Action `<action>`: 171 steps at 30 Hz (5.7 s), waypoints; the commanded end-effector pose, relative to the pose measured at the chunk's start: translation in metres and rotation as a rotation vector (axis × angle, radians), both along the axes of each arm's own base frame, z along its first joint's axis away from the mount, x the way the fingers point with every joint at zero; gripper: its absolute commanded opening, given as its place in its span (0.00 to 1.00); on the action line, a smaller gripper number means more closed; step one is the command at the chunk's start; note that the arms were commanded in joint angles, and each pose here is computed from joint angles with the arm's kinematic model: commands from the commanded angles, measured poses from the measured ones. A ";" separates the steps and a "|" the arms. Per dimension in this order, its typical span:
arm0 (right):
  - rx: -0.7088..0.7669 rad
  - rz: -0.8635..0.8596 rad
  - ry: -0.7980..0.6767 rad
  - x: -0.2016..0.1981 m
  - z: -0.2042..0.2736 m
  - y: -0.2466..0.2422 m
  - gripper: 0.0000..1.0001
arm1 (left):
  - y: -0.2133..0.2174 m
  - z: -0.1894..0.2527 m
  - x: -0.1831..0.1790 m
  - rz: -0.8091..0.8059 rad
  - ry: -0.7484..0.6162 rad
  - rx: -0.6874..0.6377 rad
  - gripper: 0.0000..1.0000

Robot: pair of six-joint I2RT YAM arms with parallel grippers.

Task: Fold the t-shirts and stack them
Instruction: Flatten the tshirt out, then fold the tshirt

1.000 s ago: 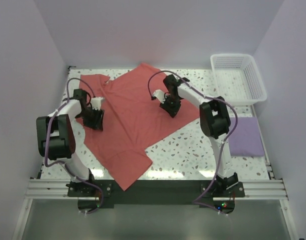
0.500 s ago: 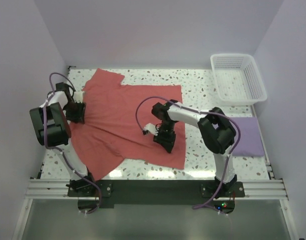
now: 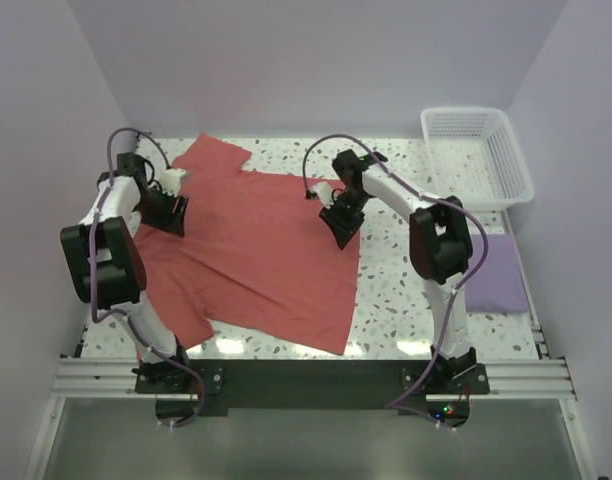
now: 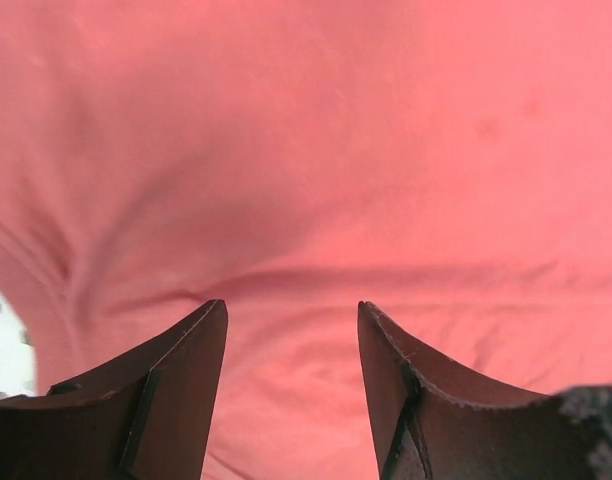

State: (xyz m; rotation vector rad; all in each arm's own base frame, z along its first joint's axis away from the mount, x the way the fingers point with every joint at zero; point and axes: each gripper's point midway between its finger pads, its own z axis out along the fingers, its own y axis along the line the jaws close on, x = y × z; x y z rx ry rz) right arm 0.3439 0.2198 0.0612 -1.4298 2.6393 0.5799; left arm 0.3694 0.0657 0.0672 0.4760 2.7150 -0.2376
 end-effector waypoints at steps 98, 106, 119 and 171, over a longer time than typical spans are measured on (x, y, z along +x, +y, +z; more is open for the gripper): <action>0.301 -0.791 -0.730 0.310 0.014 -0.082 0.49 | 0.015 0.090 0.280 0.172 -0.750 -0.176 0.77; 0.244 -0.810 -0.719 0.310 -0.009 -0.089 0.48 | 0.025 0.063 0.290 0.196 -0.722 -0.130 0.79; 0.219 -0.717 -0.601 0.285 -0.036 -0.081 0.22 | 0.019 0.006 0.295 0.151 -0.632 -0.019 0.81; 0.379 -0.614 -0.694 0.283 0.059 -0.065 0.00 | -0.009 0.101 0.304 -0.091 -0.927 -0.115 0.00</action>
